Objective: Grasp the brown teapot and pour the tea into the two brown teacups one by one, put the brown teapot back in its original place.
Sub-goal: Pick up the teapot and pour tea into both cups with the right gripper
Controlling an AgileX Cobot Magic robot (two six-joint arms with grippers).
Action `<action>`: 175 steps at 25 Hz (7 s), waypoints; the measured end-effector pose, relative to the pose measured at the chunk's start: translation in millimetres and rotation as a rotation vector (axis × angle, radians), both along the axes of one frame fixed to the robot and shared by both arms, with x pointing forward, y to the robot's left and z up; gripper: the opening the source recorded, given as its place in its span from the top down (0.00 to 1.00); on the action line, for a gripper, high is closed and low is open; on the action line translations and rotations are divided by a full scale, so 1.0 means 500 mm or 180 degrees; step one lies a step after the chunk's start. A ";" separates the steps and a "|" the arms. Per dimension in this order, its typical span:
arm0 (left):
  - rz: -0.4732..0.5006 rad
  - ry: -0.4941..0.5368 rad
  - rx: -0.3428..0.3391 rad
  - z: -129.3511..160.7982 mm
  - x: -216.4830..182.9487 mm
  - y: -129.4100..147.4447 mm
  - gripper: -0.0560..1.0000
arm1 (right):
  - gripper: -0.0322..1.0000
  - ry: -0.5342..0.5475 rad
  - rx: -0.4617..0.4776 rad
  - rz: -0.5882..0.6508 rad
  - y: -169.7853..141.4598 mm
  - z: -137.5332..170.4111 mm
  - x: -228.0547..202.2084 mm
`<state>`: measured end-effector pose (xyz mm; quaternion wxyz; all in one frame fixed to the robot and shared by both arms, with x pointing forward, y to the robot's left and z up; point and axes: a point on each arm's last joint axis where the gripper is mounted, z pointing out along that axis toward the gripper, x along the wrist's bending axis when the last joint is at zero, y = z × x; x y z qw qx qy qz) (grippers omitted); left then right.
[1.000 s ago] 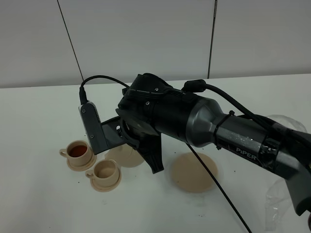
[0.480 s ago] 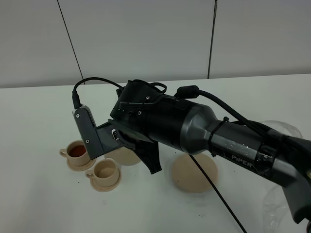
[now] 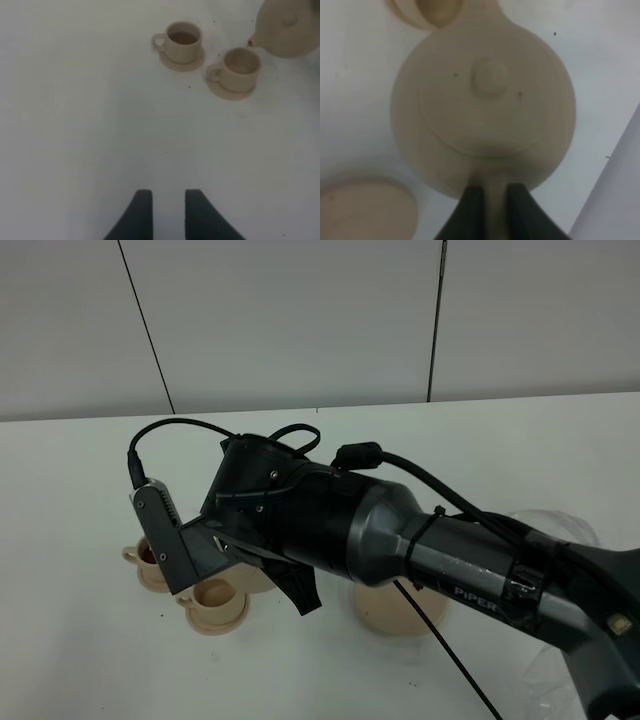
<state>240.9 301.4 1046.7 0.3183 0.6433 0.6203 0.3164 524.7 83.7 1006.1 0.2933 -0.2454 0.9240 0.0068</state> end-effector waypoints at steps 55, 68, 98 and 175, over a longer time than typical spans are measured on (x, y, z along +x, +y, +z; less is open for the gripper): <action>0.0000 0.0000 0.0000 0.000 0.000 0.000 0.73 | 0.88 -0.0272 -0.0231 0.0010 0.005 -0.009 -0.001; 0.0000 0.0000 0.0000 0.000 0.000 0.000 0.73 | 0.88 -0.0394 -0.0239 0.0105 0.021 -0.005 -0.017; 0.0000 0.0000 0.0000 0.000 0.000 0.000 0.73 | 0.88 -0.0549 -0.0543 -0.0016 0.035 -0.045 -0.032; 0.0000 0.0000 0.0000 0.000 0.000 0.000 0.73 | 0.88 -0.0945 -0.0806 0.0112 0.061 -0.029 -0.083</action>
